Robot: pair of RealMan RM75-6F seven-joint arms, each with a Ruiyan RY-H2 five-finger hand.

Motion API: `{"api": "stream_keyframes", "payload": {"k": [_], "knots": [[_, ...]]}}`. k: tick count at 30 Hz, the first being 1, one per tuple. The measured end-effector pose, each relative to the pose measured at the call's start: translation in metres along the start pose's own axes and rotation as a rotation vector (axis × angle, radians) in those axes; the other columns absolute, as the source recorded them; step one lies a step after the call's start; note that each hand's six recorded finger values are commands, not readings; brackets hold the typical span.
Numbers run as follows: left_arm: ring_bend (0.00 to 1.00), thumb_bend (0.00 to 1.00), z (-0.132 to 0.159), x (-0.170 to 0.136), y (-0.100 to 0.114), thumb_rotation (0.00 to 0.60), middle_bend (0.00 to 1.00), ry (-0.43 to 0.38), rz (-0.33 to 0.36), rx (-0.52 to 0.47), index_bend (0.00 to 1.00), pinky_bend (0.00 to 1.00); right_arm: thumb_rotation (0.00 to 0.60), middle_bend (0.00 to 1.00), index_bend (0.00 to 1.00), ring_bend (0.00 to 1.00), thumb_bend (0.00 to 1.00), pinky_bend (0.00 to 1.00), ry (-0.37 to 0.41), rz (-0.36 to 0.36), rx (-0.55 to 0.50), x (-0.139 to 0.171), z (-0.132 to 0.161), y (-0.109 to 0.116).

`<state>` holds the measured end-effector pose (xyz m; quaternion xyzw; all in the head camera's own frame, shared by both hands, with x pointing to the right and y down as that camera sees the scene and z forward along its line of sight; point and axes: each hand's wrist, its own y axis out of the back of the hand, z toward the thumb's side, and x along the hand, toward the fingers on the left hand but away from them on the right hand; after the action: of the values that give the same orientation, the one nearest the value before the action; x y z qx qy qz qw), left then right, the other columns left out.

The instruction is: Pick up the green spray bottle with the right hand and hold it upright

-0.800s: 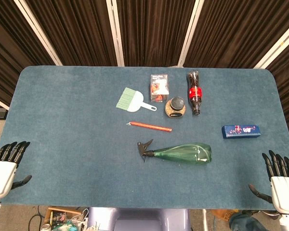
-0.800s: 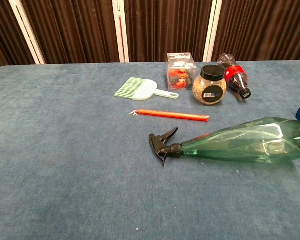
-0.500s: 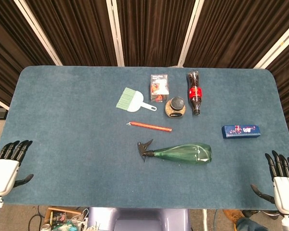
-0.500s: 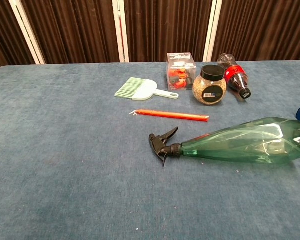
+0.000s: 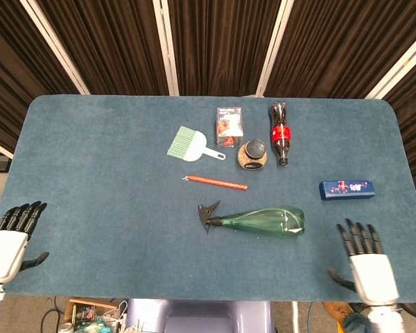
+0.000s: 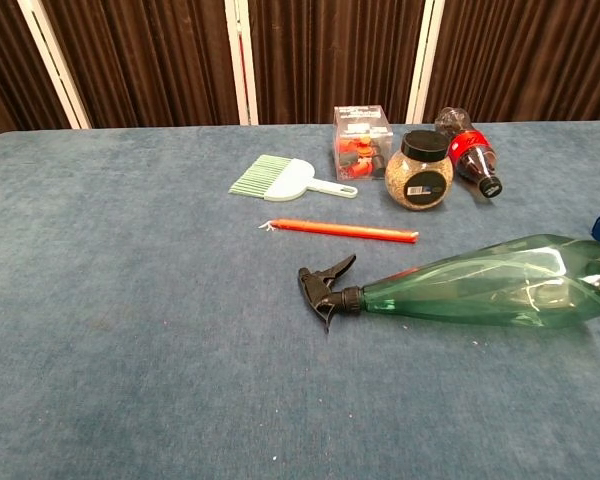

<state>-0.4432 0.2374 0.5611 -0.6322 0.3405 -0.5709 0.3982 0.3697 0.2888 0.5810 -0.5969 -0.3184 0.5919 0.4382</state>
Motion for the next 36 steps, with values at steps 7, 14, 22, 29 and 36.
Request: {"api": "stream_keyframes", "payload": {"k": [7, 14, 22, 29, 36], "knots": [[0.07, 0.05, -0.009, -0.002, 0.002, 0.600, 0.06, 0.020, 0.005, -0.009, 0.03, 0.12, 0.600, 0.00, 0.00, 0.00, 0.22, 0.00, 0.064, 0.002, 0.096, -0.014, 0.055, -0.010], [0.07, 0.06, -0.015, -0.003, 0.004, 0.600, 0.06, 0.032, 0.000, -0.023, 0.03, 0.12, 0.600, 0.00, 0.00, 0.00, 0.22, 0.00, 0.138, -0.008, 0.185, -0.026, 0.108, -0.018], [0.07, 0.05, -0.022, -0.003, 0.008, 0.600, 0.06, 0.051, 0.009, -0.035, 0.03, 0.12, 0.600, 0.00, 0.00, 0.00, 0.22, 0.00, 0.223, -0.057, 0.293, -0.049, 0.171, -0.023], [0.07, 0.06, -0.026, -0.003, 0.009, 0.600, 0.06, 0.066, 0.011, -0.037, 0.03, 0.12, 0.600, 0.00, 0.03, 0.00, 0.22, 0.00, 0.229, -0.070, 0.380, -0.088, 0.197, -0.025], [0.07, 0.06, -0.031, 0.001, 0.005, 0.600, 0.06, 0.094, -0.009, -0.038, 0.04, 0.12, 0.600, 0.00, 0.14, 0.00, 0.22, 0.00, 0.248, -0.047, 0.482, -0.115, 0.211, -0.037]]}}
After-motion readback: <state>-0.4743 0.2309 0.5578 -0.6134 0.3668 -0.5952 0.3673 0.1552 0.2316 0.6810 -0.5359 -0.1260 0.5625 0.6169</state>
